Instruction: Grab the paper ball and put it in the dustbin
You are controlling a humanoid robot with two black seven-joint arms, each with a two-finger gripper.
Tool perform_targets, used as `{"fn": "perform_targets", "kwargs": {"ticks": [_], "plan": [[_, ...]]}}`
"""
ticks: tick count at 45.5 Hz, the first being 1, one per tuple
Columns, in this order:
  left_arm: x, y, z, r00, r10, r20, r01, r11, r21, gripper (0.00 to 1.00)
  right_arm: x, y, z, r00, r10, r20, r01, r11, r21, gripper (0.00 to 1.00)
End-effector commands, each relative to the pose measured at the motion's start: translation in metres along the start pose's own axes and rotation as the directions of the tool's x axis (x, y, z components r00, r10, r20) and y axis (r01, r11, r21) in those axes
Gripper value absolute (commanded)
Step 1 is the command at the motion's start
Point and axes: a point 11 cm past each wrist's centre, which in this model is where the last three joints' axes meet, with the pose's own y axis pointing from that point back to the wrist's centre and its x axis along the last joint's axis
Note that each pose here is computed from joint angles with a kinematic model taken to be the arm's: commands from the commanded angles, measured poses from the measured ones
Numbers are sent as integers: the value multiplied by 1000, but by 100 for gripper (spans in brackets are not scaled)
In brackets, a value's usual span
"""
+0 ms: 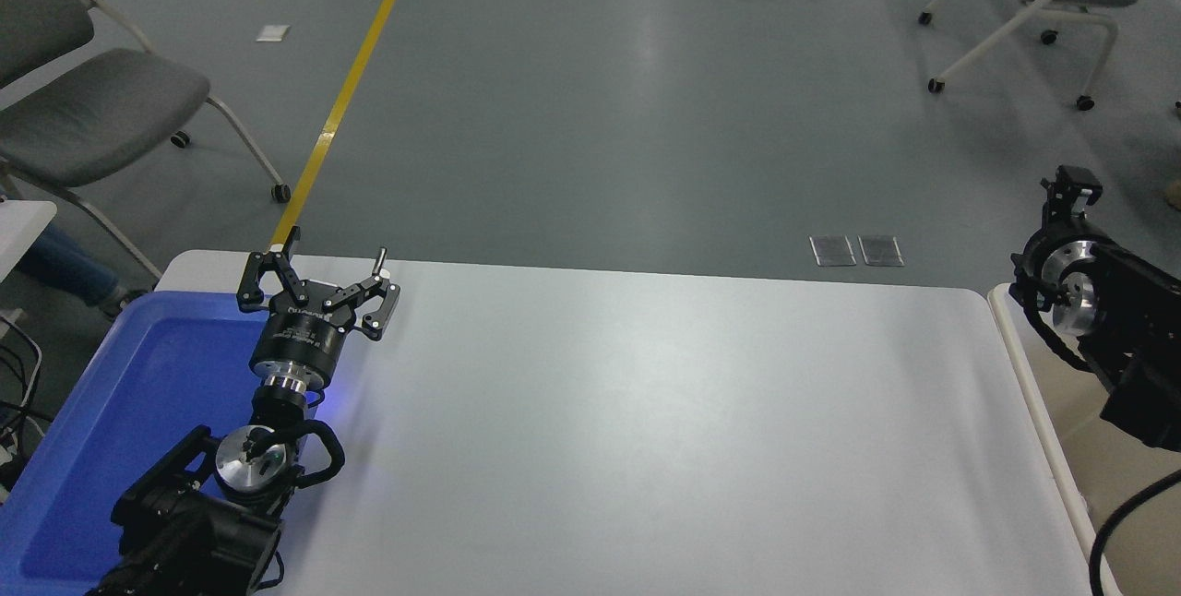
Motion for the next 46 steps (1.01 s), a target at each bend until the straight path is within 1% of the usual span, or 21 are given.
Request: {"fn": "perform_targets", "kwargs": {"ticks": [1,4,5,8,11,16,22,27,34,41,46], "plan": [[0,0,0,1000,0,0,0,1000,0,99,-86,23,-3,928,-314,203,311,949,49,100],[0,0,0,1000,0,0,0,1000,0,99,-102,30,11,894,-374,249,375,926,44,100],[0,0,0,1000,0,0,0,1000,0,99,-113,34,24,867,-410,282,417,908,38,100],[0,0,0,1000,0,0,0,1000,0,99,-125,37,35,834,-449,322,462,886,40,100],[0,0,0,1000,0,0,0,1000,0,99,-133,40,44,803,-476,358,493,869,50,100],[0,0,0,1000,0,0,0,1000,0,99,-134,44,62,772,-491,404,512,857,62,100],[0,0,0,1000,0,0,0,1000,0,99,-129,46,76,746,-498,442,518,851,84,100],[0,0,0,1000,0,0,0,1000,0,99,-118,45,83,743,-477,470,494,864,96,100],[0,0,0,1000,0,0,0,1000,0,99,-116,47,97,721,-455,522,482,871,95,100],[0,0,0,1000,0,0,0,1000,0,99,-103,44,100,718,-426,551,447,889,104,100],[0,0,0,1000,0,0,0,1000,0,99,-100,42,99,711,-425,560,441,890,115,100]]}}
